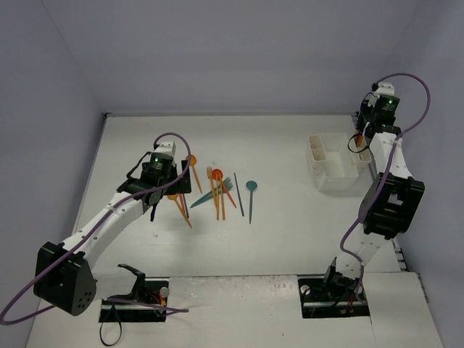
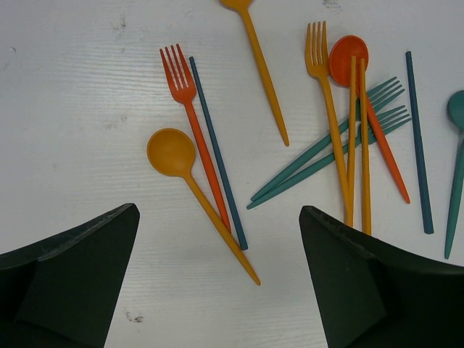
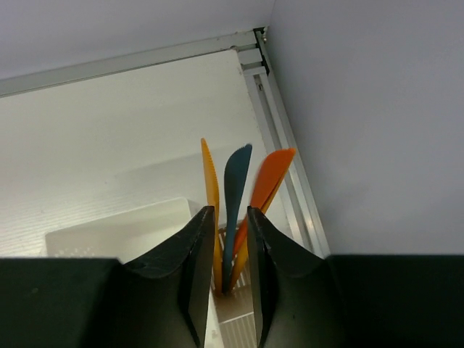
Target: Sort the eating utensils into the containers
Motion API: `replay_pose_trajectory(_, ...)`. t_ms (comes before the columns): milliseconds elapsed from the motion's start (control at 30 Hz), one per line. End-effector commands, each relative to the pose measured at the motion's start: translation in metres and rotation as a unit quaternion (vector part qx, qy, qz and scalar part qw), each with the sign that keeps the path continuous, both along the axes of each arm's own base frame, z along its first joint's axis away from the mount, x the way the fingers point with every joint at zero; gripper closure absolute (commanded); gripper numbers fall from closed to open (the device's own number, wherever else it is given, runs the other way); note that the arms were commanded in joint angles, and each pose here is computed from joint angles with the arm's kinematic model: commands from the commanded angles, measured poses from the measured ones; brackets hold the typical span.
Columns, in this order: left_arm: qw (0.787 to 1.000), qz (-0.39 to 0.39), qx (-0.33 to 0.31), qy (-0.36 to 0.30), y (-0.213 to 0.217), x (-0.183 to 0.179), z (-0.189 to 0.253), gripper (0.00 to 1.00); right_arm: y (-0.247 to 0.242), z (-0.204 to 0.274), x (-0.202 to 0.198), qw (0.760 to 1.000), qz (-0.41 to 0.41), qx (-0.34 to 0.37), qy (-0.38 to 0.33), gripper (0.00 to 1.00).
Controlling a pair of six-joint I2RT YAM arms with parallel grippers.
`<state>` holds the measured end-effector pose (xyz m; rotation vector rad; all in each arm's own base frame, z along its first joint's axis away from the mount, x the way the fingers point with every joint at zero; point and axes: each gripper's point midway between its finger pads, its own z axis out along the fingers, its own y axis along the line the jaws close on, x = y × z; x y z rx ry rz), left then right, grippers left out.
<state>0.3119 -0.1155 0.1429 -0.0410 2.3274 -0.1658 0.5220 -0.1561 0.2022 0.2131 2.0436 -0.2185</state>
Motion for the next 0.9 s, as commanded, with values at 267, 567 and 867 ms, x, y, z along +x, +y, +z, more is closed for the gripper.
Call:
replay_pose_trajectory(267,0.999,-0.021,-0.027,-0.037,-0.003,-0.008,0.054,0.09,0.111,0.106,-0.049,0.993,0.030,0.018,-0.113,0.62)
replay_pose_trajectory(567,0.999,-0.040,-0.013,-0.014,0.002,-0.027,0.047,0.09,0.253,0.034,-0.113,0.991,0.102,0.083,0.004,0.53)
replay_pose_trajectory(867,0.998,-0.056,0.033,-0.010,0.018,-0.040,0.033,0.09,0.373,-0.080,-0.182,0.971,0.137,0.127,0.146,0.58)
